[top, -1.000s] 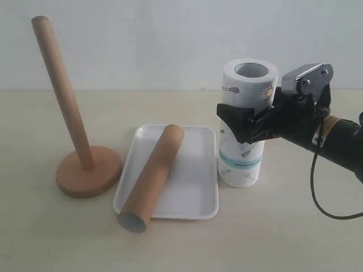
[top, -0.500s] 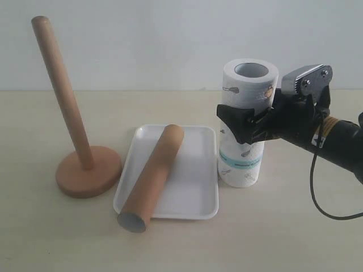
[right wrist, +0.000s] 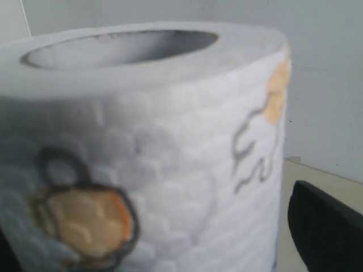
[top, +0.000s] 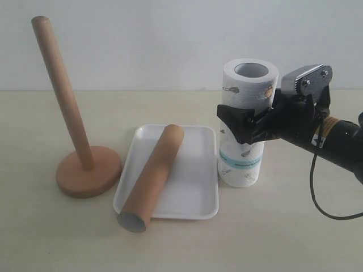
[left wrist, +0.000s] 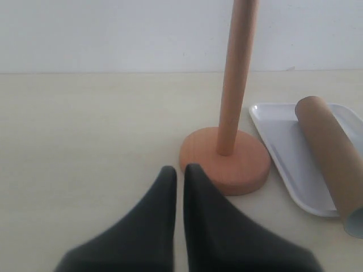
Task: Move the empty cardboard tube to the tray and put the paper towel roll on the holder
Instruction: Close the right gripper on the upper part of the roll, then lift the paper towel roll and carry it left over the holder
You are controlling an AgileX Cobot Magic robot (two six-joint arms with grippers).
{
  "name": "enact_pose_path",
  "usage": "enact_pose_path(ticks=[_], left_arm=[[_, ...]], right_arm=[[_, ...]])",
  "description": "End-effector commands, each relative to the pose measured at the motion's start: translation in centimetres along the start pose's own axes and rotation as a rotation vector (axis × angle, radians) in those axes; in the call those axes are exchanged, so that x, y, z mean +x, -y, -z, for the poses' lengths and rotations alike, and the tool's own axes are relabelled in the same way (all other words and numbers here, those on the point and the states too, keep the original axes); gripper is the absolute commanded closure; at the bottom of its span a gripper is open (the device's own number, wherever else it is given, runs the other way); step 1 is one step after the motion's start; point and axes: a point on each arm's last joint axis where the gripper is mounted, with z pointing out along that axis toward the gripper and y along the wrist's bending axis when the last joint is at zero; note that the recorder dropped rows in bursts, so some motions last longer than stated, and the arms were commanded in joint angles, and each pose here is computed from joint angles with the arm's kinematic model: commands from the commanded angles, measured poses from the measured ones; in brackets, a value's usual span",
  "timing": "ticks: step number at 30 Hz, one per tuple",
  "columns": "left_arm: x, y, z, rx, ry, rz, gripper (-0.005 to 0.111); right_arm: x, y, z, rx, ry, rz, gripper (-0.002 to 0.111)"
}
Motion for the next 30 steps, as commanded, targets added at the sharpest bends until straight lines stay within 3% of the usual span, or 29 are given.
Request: enact_pose_path(ticks=[1,6,9,14,18,30], left_arm=[[0.08,0.00,-0.01,-0.001,0.001,0.002,0.103],[0.08,0.00,-0.01,-0.001,0.001,0.002,0.103],[0.08,0.00,-0.01,-0.001,0.001,0.002,0.103],[0.08,0.00,-0.01,-0.001,0.001,0.002,0.103],[0.08,0.00,-0.01,-0.001,0.001,0.002,0.103],[0.08,0.00,-0.01,-0.001,0.001,0.002,0.103]], right_arm=[[-0.14,-0.04,-0.10,-0.001,0.008,0.000,0.003],[-0.14,-0.04,-0.10,-0.001,0.008,0.000,0.004],[-0.15,-0.02,-0.10,0.000,0.009,-0.001,0.012],[-0.12,-0.03,-0.10,-0.001,0.006,-0.006,0.058],[-0.12,-0.03,-0.10,-0.001,0.006,-0.023,0.106],[-0.06,-0.01,-0.10,0.001,0.000,-0.032,0.107]])
